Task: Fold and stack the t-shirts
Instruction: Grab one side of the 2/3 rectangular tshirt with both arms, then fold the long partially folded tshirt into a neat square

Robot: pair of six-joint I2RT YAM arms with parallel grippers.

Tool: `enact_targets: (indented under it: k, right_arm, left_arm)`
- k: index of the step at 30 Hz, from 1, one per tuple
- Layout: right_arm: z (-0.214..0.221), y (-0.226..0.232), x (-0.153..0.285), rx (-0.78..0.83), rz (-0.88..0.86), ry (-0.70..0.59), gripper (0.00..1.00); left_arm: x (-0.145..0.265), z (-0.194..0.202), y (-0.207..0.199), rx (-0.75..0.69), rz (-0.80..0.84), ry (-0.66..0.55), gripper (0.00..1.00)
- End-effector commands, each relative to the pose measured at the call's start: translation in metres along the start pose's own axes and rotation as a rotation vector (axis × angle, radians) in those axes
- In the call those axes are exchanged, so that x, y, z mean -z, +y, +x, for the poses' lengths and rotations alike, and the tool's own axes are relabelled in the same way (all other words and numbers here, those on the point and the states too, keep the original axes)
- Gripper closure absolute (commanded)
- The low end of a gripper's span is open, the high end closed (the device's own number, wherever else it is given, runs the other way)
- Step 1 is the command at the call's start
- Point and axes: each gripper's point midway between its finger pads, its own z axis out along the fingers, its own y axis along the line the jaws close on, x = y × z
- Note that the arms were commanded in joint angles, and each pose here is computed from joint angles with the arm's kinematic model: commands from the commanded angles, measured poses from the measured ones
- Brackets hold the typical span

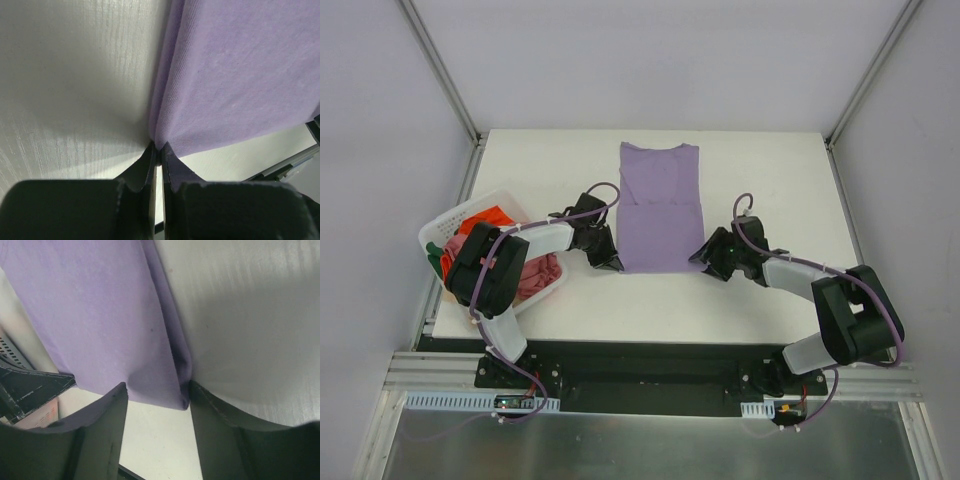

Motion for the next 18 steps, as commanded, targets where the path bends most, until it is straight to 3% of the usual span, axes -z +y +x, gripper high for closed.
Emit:
enact_targets:
  k: [1,3,4,6,11,18]
  right_arm:
    - [0.029,-0.065,-0.002,-0.028,0.226,0.066,0.50]
    - [0.031,-0.065,-0.003,-0.026,0.222,0.074,0.65]
    - [0.029,-0.062,-0.003,-0.020,0.203,0.069,0.81]
    - [0.032,-0.056,-0.002,-0.012,0.165,0.080,1.00]
    - [0.046,-0.026,0.021,0.052,0.023,0.170,1.00]
    - [0.080,0.015,0.091,0.148,-0.121,0.405,1.00]
  left_arm:
    - [-0.002,0.008,0.021,0.000,-0.091,-0.002,1.00]
    - [-0.001,0.008,0.022,0.003,-0.098,-0.009,1.00]
    - [0.000,0.007,0.021,0.009,-0.098,-0.018,1.00]
    - [0.004,0.007,0.021,0.010,-0.095,-0.029,1.00]
    - [0.031,0.015,0.008,-0.024,-0.019,-0.069,1.00]
    - [0.102,0.033,-0.019,-0.115,0.171,-0.193,1.00]
